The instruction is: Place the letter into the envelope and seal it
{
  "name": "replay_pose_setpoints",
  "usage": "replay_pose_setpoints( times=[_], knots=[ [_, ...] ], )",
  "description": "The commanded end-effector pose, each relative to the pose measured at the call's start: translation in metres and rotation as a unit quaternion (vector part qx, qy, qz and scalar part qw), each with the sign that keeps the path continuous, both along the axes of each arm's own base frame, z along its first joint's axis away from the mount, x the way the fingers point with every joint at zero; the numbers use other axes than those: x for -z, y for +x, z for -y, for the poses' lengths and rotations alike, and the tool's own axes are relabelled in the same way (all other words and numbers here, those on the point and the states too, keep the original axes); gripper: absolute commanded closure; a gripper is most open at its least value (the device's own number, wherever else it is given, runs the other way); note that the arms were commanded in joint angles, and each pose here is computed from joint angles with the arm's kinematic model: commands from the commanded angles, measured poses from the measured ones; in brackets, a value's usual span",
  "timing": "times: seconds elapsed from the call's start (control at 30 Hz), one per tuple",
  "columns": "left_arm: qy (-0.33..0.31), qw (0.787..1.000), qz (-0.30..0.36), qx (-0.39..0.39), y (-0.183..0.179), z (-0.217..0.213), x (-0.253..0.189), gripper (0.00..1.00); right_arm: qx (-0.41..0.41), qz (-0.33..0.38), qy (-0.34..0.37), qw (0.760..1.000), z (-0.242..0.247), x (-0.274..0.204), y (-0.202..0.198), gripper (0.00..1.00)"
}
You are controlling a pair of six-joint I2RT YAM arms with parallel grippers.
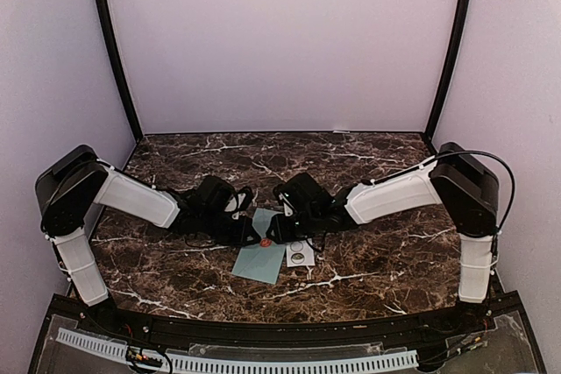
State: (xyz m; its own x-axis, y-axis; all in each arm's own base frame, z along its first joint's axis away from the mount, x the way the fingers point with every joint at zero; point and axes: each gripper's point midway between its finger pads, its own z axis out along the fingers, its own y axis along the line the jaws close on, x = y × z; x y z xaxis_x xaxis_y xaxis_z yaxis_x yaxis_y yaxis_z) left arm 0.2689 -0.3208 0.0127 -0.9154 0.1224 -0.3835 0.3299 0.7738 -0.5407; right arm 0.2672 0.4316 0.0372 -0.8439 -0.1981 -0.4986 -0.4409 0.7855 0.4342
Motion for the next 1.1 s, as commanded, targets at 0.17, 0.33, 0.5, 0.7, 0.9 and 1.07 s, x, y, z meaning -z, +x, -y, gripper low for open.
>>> replay_pose_setpoints(
  times=[0.17, 0.33, 0.5, 0.7, 0.9, 1.07],
  knots=[
    [0.173, 0.979, -0.109, -0.01, -0.055, -0.07, 0.082, 0.96, -0.039, 0.043, -0.026, 0.998, -0.005, -0.011, -0.003, 0.65],
    [0.169, 0.98, -0.108, -0.01, -0.054, -0.067, 0.081, 0.97, -0.041, 0.057, -0.025, 0.997, -0.011, -0.015, -0.002, 0.72],
    [0.167, 0.98, -0.108, -0.008, -0.054, -0.066, 0.08, 0.97, -0.053, 0.053, 0.007, 0.997, -0.019, -0.025, -0.007, 0.87],
    [0.167, 0.98, -0.108, -0.008, -0.054, -0.066, 0.081, 0.97, -0.064, 0.042, 0.029, 0.997, -0.029, -0.025, -0.01, 1.0],
    [0.166, 0.98, -0.109, -0.008, -0.055, -0.065, 0.081, 0.97, -0.069, 0.036, 0.035, 0.996, -0.035, -0.021, -0.009, 1.0],
    [0.166, 0.98, -0.108, -0.007, -0.054, -0.065, 0.08, 0.97, -0.071, 0.024, 0.032, 0.997, -0.037, -0.011, -0.011, 1.0]
  ],
)
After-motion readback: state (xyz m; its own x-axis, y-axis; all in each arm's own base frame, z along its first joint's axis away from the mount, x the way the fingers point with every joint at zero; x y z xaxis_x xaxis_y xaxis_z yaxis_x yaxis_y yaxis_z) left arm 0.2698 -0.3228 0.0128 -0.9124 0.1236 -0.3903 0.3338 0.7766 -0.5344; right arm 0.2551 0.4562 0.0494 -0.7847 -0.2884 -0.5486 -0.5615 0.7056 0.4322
